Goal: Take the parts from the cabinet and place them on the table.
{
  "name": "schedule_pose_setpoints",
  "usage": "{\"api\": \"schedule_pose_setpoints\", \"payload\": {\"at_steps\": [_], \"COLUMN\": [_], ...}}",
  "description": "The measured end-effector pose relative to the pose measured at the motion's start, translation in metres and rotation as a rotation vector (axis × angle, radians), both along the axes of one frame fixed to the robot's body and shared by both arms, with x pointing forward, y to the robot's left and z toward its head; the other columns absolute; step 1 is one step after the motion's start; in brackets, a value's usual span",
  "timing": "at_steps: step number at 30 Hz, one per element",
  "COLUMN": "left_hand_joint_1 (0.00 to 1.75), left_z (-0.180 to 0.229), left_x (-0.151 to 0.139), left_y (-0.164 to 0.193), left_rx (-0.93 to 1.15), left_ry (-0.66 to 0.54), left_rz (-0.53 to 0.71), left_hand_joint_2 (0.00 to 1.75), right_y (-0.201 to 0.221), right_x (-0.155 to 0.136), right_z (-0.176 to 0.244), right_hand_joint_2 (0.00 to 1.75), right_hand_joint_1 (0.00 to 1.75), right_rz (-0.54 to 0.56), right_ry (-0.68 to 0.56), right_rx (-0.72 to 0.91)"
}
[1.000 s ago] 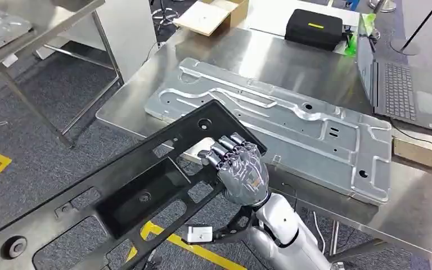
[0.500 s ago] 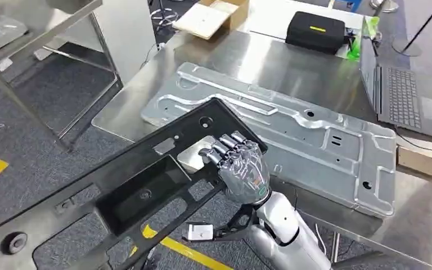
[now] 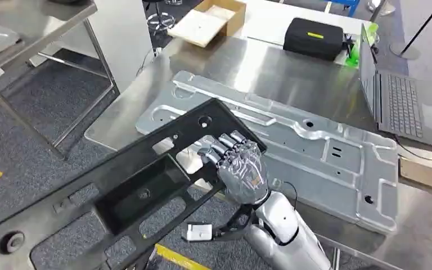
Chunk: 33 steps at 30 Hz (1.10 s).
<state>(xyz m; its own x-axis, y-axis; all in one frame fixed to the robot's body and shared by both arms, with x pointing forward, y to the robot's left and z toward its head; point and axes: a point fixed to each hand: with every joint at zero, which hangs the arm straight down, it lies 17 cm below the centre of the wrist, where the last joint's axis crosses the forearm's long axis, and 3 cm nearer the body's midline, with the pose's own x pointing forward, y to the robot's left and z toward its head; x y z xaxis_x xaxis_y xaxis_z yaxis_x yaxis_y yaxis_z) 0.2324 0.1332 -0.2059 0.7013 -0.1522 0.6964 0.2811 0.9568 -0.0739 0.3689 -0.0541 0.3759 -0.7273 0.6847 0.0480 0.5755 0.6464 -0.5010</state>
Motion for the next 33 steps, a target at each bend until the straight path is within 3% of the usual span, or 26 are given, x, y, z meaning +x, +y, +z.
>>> {"api": "schedule_pose_setpoints", "payload": {"at_steps": [33], "left_hand_joint_1": [0.0], "left_z": [0.0057], "left_x": [0.0099], "left_y": [-0.0045], "left_rx": [-0.002], "left_ry": [-0.027], "left_rz": [-0.001], "left_hand_joint_2": [1.75], "right_y": [-0.0017], "right_x": [0.0024], "right_z": [0.0015], "right_hand_joint_2": [1.75], "right_hand_joint_1": [1.75], "right_rz": [0.013], "right_ry": [0.017], "right_rx": [0.006]}}
